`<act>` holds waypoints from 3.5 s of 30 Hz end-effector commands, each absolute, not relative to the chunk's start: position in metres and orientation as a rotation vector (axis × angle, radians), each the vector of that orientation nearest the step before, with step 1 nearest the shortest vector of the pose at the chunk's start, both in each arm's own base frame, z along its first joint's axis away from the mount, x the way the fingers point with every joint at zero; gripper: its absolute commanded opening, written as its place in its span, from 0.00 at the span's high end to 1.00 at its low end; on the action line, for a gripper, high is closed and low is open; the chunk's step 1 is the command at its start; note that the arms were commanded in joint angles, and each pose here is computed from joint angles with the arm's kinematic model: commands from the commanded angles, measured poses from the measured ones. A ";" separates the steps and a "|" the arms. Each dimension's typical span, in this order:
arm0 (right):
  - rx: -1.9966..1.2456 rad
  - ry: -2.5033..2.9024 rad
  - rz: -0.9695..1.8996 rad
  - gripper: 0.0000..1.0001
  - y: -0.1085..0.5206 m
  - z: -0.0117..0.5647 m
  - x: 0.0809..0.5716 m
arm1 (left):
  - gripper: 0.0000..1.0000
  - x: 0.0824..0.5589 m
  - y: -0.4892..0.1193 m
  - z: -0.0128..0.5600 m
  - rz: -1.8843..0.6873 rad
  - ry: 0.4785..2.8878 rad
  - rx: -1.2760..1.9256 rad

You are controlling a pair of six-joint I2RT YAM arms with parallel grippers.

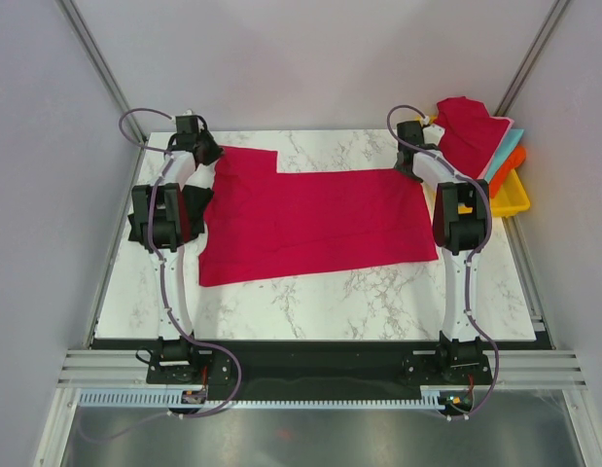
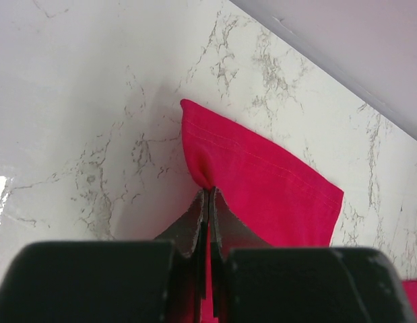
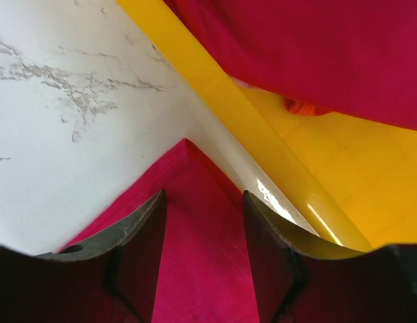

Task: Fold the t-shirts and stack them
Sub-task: Fold the tshirt

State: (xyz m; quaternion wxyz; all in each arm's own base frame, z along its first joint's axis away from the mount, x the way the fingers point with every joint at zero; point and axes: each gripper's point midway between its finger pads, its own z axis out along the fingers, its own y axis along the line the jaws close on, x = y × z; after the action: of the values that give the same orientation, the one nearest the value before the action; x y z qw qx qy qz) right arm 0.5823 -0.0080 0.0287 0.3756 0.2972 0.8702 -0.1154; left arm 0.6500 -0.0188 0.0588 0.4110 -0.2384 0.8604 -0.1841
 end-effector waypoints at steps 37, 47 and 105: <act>0.678 2.206 -0.300 0.49 -0.008 0.036 0.614 | 0.98 0.667 -0.023 0.129 -0.479 2.038 -0.468; 0.683 2.189 -0.316 0.90 -0.011 0.045 0.613 | 0.98 0.667 -0.023 0.129 -0.480 2.038 -0.469; 0.769 2.191 -0.277 1.00 -0.023 0.103 0.492 | 0.98 0.522 -0.056 0.215 -0.503 2.001 -0.198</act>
State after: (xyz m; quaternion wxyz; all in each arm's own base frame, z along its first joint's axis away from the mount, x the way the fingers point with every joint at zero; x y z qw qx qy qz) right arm 0.4932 -0.0193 0.0680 0.3555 0.2897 0.8813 -0.1139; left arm 0.5275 -0.0582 0.1722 0.4582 -0.1161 0.8547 -0.2145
